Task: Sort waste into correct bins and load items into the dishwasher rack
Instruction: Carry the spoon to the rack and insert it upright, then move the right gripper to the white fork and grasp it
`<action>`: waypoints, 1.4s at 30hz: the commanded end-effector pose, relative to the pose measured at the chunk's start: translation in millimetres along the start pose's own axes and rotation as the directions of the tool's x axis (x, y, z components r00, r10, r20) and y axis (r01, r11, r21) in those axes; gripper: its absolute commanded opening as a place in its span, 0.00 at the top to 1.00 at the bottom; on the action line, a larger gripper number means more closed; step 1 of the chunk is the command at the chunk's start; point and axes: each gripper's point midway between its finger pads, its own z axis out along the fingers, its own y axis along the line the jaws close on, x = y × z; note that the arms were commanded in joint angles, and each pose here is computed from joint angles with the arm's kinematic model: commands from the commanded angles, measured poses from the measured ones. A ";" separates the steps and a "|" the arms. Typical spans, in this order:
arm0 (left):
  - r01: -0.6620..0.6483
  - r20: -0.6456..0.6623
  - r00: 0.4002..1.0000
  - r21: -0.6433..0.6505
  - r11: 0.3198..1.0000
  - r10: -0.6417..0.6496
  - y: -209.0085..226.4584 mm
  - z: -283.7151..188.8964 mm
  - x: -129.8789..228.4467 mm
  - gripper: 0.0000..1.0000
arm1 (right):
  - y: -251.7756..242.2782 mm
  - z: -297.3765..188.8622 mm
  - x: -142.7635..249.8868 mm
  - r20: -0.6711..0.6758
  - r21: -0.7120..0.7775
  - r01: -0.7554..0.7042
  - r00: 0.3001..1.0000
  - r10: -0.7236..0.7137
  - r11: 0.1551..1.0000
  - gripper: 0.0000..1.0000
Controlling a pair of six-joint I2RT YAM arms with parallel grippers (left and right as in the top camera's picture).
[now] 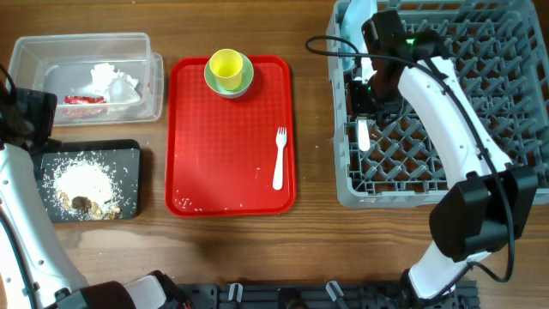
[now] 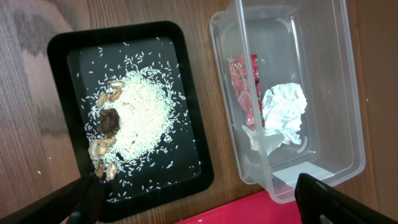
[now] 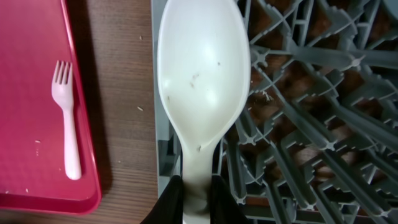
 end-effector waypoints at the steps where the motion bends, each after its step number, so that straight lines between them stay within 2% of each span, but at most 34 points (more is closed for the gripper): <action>1: 0.016 0.004 1.000 -0.008 1.000 -0.016 1.8 1.1 -1.6 0.00 | -4.7 2.9 7.1 -0.018 0.016 0.005 1.000 -0.004 1.000 0.89; 4: 0.016 0.004 1.000 -0.008 1.000 -0.016 1.8 1.1 -1.6 0.00 | -6.2 6.9 9.3 -0.025 0.023 -0.014 1.000 0.014 1.000 0.76; 5: 0.016 0.004 1.000 -0.008 1.000 -0.016 1.8 1.1 -1.6 0.00 | -7.0 7.2 9.6 -0.026 0.028 -0.022 0.999 0.022 0.999 0.69; 6: 0.016 0.004 1.000 -0.008 1.000 -0.016 1.8 1.1 -1.6 0.00 | -8.2 7.2 9.5 -0.024 0.035 -0.035 0.999 0.036 0.999 0.59; 8: 0.016 0.004 1.000 -0.008 1.000 -0.016 1.8 1.1 -1.6 0.00 | -8.7 7.2 9.3 -0.023 0.037 -0.041 0.999 0.042 0.998 0.46; 13: 0.016 0.004 1.000 -0.008 1.000 -0.016 1.8 1.1 -1.6 0.00 | -6.6 2.2 7.9 -0.009 0.029 -0.096 0.995 0.096 0.995 0.43; 16: 0.016 0.004 1.000 -0.008 1.000 -0.016 1.8 1.1 -1.6 0.00 | 30.0 -17.2 11.5 0.011 -0.134 -0.054 0.998 0.055 0.989 0.34; 18: 0.016 0.004 1.000 -0.008 1.000 -0.016 1.8 1.1 -1.6 0.00 | 55.4 -29.4 14.7 0.021 -0.243 -0.029 0.999 0.035 0.970 0.31; 19: 0.016 0.004 1.000 -0.008 1.000 -0.016 1.8 1.1 -1.6 0.00 | 76.9 -39.2 16.1 0.002 -0.345 -0.079 0.996 0.085 0.935 0.31; 20: 0.016 0.004 1.000 -0.008 1.000 -0.016 1.8 1.1 -1.6 0.00 | 90.2 -43.2 20.6 -0.049 -0.397 -0.150 0.989 0.142 0.906 0.22; 23: 0.016 0.004 1.000 -0.008 1.000 -0.016 1.8 1.1 -1.6 0.00 | 103.9 -38.8 18.7 -0.023 -0.390 -0.114 0.993 0.114 0.914 0.24; 25: 0.016 0.004 1.000 -0.008 1.000 -0.016 1.8 1.1 -1.6 0.00 | 100.0 -25.5 18.4 -0.008 -0.262 -0.211 0.976 0.217 0.942 0.25; 28: 0.016 0.004 1.000 -0.008 1.000 -0.016 1.8 1.1 -1.6 0.00 | 113.5 -1.6 28.3 0.049 -0.080 -0.267 0.961 0.271 0.960 0.33; 31: 0.016 0.004 1.000 -0.008 1.000 -0.016 1.8 1.1 -1.6 0.00 | 133.9 25.5 35.9 0.073 0.016 -0.228 0.971 0.226 0.974 0.33; 33: 0.016 0.004 1.000 -0.008 1.000 -0.016 1.8 1.1 -1.7 0.00 | 144.4 63.0 44.9 0.027 0.088 -0.205 0.979 0.203 0.975 0.33; 38: 0.016 0.004 1.000 -0.008 1.000 -0.016 1.8 1.1 -1.6 0.00 | 154.0 121.3 59.0 -0.116 0.108 -0.171 0.976 0.183 0.979 0.41; 42: 0.016 0.004 1.000 -0.008 1.000 -0.016 1.8 1.1 -1.6 0.00 | 157.5 128.8 57.0 -0.117 0.096 -0.172 0.976 0.183 0.980 0.41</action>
